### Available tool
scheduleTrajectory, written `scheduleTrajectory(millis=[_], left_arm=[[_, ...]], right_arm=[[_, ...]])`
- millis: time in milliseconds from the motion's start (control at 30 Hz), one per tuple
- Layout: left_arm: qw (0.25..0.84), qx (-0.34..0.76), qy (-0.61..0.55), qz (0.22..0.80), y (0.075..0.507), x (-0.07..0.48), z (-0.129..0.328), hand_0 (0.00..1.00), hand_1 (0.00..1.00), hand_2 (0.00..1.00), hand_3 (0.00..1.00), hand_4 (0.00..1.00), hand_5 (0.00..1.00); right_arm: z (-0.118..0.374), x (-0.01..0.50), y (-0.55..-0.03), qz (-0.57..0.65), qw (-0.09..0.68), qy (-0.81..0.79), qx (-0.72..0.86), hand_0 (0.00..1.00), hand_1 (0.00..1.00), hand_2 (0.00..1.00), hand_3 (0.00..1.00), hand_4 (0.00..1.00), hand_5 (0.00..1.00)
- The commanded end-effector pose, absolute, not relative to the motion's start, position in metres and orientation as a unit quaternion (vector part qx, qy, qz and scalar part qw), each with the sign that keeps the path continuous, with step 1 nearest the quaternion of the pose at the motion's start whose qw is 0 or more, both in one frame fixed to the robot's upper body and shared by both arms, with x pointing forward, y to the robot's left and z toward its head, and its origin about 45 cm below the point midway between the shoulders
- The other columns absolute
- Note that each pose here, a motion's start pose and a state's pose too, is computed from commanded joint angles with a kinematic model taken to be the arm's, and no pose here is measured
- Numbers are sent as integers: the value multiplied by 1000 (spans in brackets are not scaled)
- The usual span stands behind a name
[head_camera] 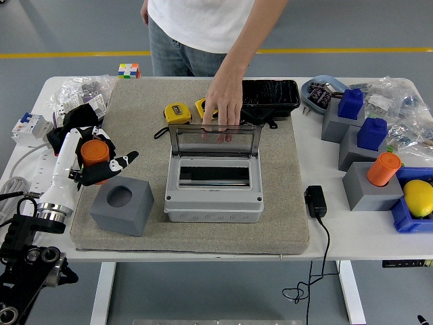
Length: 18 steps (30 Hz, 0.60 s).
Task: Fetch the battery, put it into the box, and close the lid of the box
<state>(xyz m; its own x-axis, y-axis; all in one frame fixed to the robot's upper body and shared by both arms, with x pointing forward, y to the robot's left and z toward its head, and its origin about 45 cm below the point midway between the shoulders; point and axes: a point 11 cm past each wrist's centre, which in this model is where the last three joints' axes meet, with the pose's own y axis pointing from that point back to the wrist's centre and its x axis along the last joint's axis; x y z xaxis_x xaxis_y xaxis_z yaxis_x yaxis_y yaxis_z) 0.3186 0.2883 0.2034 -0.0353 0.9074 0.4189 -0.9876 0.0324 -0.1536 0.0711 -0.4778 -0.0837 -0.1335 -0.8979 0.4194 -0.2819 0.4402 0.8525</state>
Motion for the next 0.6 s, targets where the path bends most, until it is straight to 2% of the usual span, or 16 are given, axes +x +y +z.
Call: scheduleTrajectory(millis=[167,367,400,600], left_arm=[[665,135,-331,656,283,328,245,43,46,101,82,819,111],[652,181,-461,575,256,330,275,44,47,102,76,816,122],[651,187,-476,561,251,330,278,53,55,103,66,712,233],[640,227,-561,472,227,322,284,58,57,109,67,691,246]], right_arm=[[-83,72,-480,-308,497,-690,427,862,863,833,849,998,998],[-81,75,-482,-306,494,-694,426,863,863,833,849,998,998],[-81,76,-483,-306,494,-694,425,863,863,833,850,998,998],[-79,76,-487,-304,492,-699,422,863,863,833,850,998,998]])
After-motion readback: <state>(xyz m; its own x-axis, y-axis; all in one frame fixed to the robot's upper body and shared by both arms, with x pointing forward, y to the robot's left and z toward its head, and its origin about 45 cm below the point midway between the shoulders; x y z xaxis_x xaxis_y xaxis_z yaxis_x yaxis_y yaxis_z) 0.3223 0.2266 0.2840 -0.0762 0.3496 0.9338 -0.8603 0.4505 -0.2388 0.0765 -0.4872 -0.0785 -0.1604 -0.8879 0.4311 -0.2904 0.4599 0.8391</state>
